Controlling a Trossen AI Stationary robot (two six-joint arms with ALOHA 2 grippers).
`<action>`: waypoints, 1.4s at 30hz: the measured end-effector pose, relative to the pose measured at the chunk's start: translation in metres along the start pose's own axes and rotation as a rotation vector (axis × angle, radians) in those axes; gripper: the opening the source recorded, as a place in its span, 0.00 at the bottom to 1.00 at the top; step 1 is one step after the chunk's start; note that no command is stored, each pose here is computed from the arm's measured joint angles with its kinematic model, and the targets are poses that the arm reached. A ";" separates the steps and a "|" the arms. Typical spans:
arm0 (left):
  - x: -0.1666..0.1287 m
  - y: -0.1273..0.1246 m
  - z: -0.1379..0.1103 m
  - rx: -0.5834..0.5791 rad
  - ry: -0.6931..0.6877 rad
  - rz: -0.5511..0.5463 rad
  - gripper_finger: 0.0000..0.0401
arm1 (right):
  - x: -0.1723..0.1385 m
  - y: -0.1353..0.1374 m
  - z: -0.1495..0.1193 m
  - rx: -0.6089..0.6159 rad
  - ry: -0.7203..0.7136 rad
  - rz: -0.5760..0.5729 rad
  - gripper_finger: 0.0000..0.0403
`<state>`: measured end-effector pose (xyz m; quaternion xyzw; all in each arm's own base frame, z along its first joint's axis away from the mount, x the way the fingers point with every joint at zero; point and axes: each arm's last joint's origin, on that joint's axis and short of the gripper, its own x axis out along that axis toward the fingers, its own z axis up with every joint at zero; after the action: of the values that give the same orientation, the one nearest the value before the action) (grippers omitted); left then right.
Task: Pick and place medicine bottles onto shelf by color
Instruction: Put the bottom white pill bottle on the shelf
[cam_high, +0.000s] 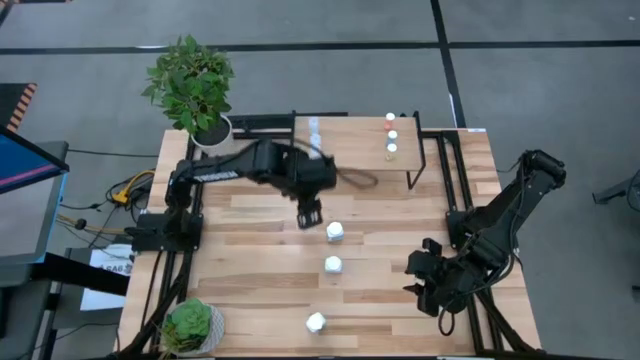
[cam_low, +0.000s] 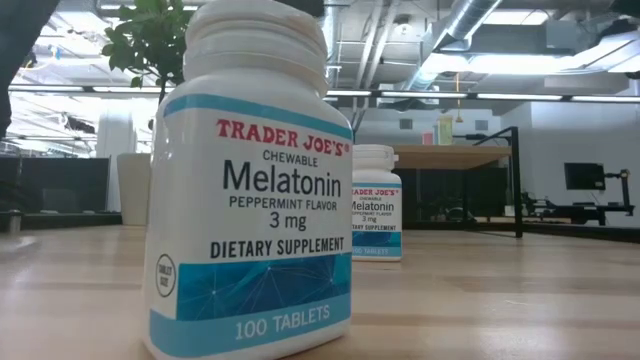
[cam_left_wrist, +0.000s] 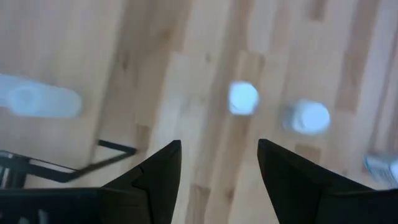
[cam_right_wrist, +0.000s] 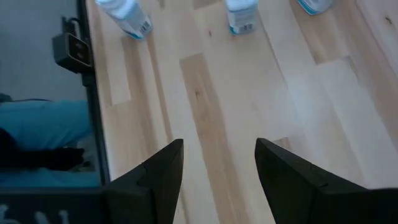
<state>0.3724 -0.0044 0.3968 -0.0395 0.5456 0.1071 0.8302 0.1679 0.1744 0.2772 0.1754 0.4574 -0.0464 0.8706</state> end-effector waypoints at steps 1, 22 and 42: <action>0.000 -0.008 -0.003 0.024 0.011 -0.003 0.50 | 0.000 0.001 0.001 0.002 -0.006 0.010 0.55; 0.059 -0.102 -0.069 0.395 0.388 -0.118 0.50 | 0.049 0.010 0.027 0.006 -0.106 -0.030 0.55; 0.132 -0.208 -0.152 0.157 0.284 -0.309 0.50 | 0.084 0.007 0.008 -0.090 0.096 -0.152 0.55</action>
<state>0.3321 -0.2167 0.2049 -0.0725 0.6511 -0.0709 0.7522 0.2245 0.1849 0.2153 0.1028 0.5122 -0.0830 0.8487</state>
